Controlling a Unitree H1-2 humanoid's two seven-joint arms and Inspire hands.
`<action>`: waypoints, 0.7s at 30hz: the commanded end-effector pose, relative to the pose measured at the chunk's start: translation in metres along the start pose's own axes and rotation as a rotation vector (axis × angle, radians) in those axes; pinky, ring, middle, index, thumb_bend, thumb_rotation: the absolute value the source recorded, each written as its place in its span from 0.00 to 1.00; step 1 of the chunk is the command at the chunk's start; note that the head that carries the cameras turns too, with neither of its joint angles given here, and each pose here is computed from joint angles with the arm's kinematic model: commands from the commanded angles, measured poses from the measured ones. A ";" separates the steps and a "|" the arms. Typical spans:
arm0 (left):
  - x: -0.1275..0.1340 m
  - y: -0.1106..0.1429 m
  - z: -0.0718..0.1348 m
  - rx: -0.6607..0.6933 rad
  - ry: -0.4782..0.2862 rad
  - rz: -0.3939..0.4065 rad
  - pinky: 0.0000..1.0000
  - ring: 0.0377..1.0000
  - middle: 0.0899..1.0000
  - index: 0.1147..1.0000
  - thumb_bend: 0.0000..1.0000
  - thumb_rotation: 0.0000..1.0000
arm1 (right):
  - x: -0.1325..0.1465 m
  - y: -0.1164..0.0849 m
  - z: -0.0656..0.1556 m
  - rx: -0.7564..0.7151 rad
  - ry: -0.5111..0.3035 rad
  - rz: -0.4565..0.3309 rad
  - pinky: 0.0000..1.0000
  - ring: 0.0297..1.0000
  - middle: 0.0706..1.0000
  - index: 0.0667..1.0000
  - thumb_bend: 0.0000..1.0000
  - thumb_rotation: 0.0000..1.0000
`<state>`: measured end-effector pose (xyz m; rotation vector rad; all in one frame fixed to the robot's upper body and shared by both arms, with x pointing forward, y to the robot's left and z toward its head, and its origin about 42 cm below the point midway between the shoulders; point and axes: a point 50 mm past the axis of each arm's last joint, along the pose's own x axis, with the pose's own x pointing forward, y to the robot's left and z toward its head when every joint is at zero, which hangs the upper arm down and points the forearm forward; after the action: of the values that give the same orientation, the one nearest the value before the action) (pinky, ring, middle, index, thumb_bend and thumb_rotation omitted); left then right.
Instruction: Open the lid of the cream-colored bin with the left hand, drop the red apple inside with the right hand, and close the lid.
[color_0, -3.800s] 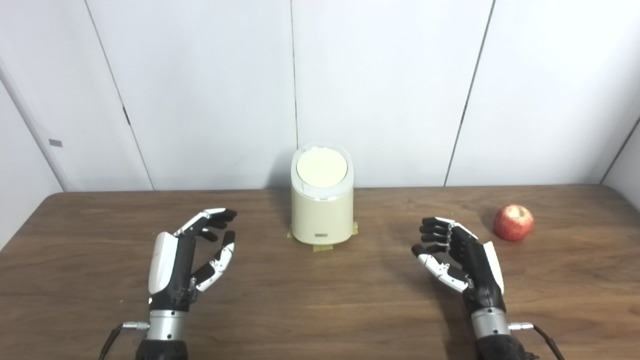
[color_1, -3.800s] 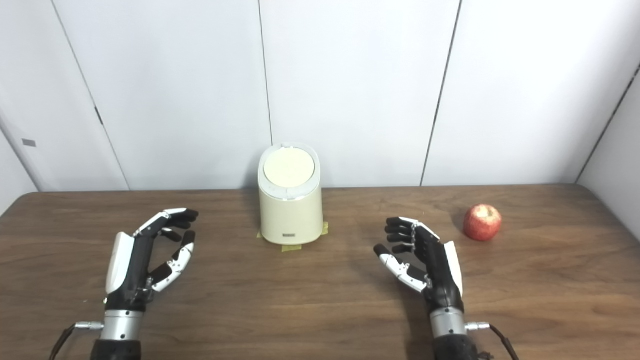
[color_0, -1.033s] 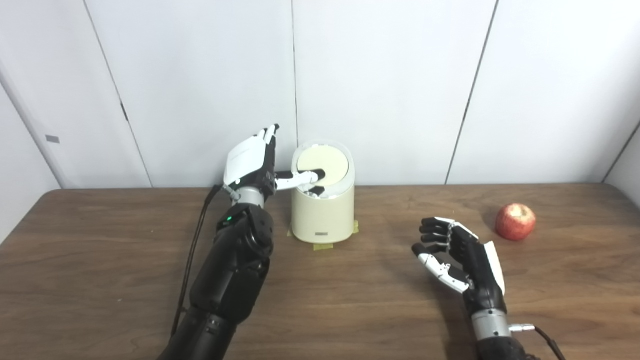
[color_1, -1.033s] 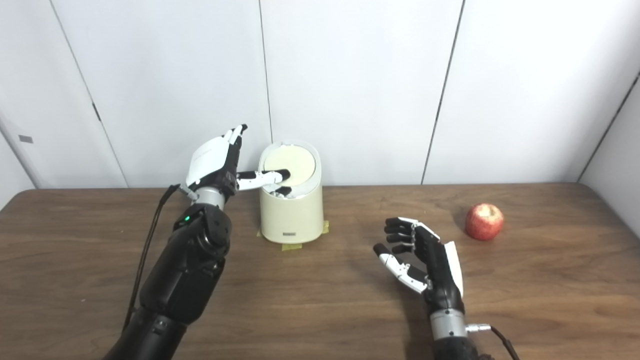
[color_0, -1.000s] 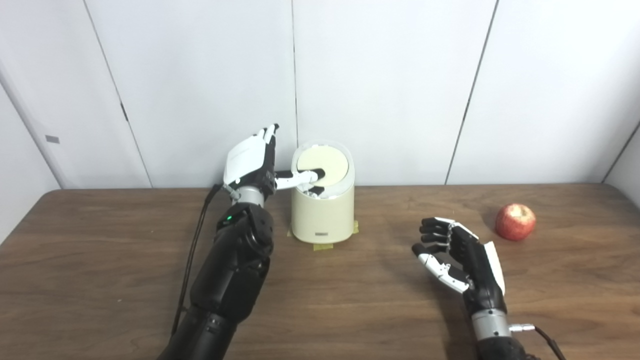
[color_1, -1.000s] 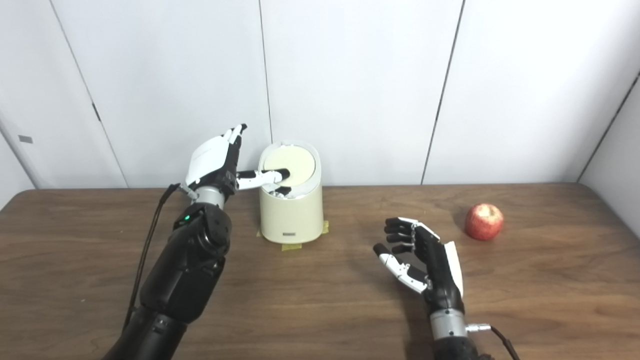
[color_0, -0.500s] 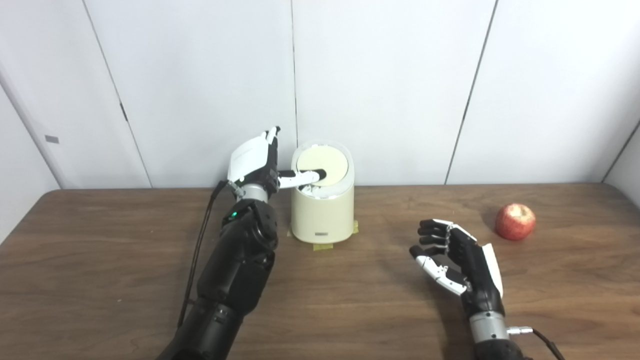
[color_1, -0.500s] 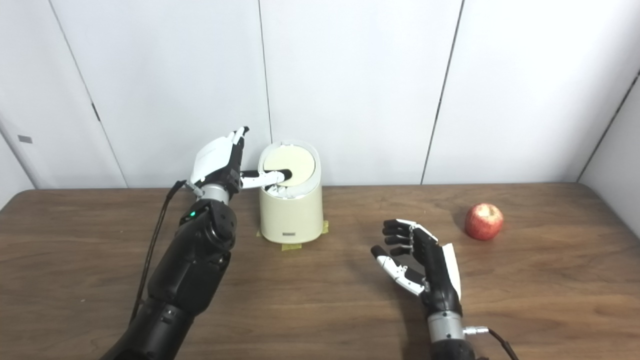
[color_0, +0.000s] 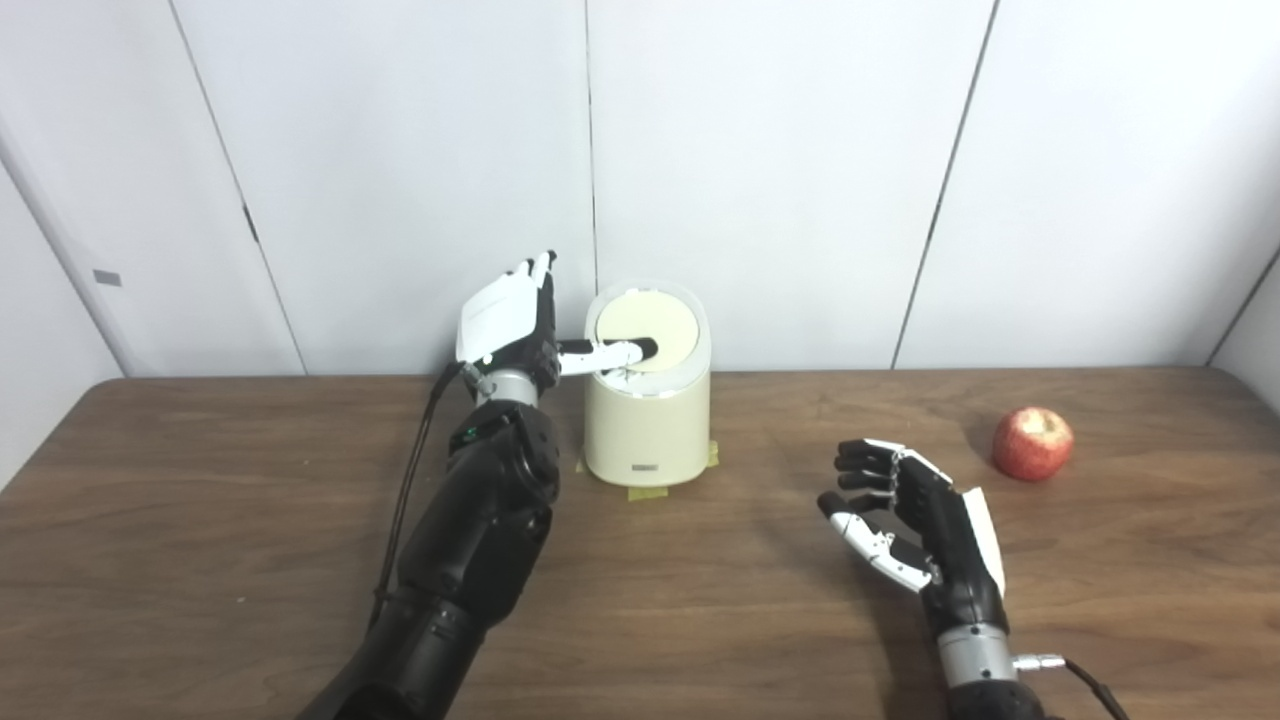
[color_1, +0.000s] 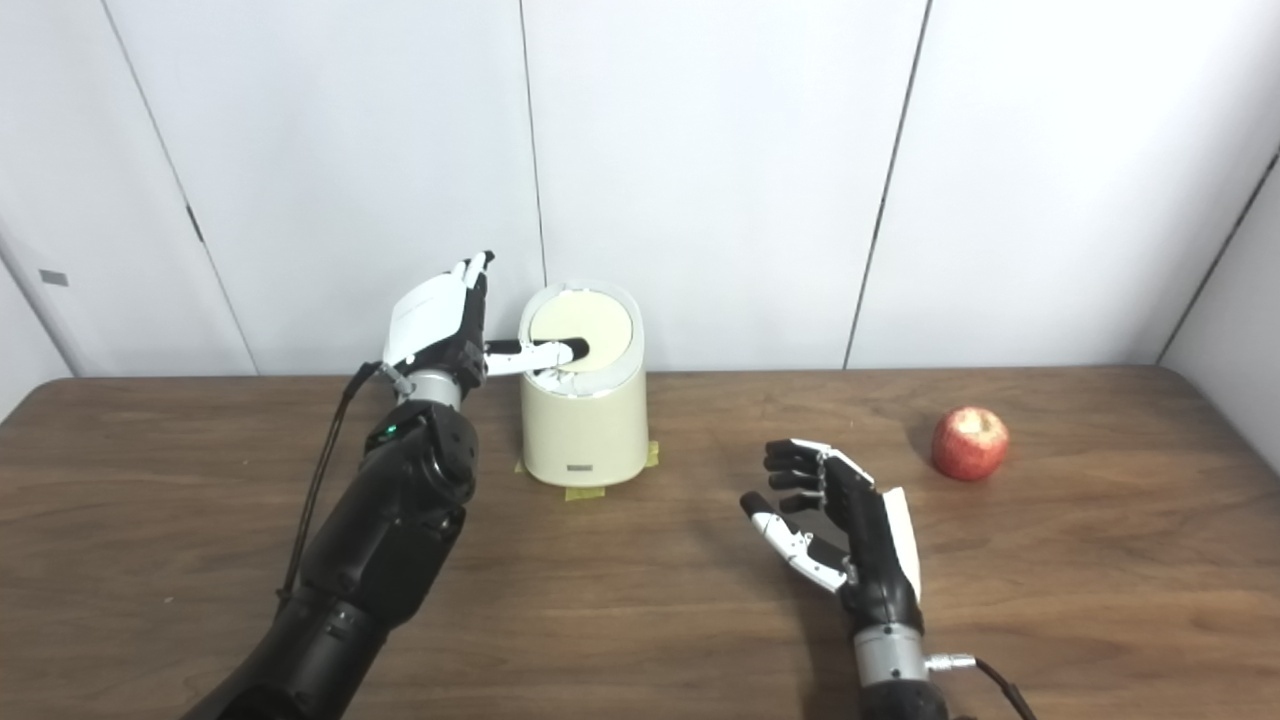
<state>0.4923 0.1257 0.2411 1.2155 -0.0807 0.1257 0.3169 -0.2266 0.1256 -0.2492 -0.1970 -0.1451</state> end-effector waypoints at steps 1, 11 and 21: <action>0.009 0.021 0.013 0.159 -0.063 0.126 1.00 1.00 1.00 1.00 1.00 0.28 | 0.005 0.003 0.014 0.018 -0.051 -0.007 0.54 0.64 0.63 0.63 0.31 0.25; 0.002 0.025 0.016 0.366 -0.119 0.195 1.00 1.00 1.00 1.00 1.00 0.21 | 0.006 0.003 0.014 0.012 -0.047 -0.007 0.55 0.64 0.64 0.63 0.31 0.28; 0.000 0.025 0.012 0.069 -0.036 0.096 1.00 1.00 1.00 1.00 0.80 0.99 | 0.006 0.001 0.013 0.007 -0.046 -0.004 0.54 0.63 0.63 0.63 0.30 0.26</action>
<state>0.4845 0.1295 0.2411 1.3431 -0.1087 0.1510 0.3164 -0.2256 0.1245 -0.2528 -0.1776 -0.1450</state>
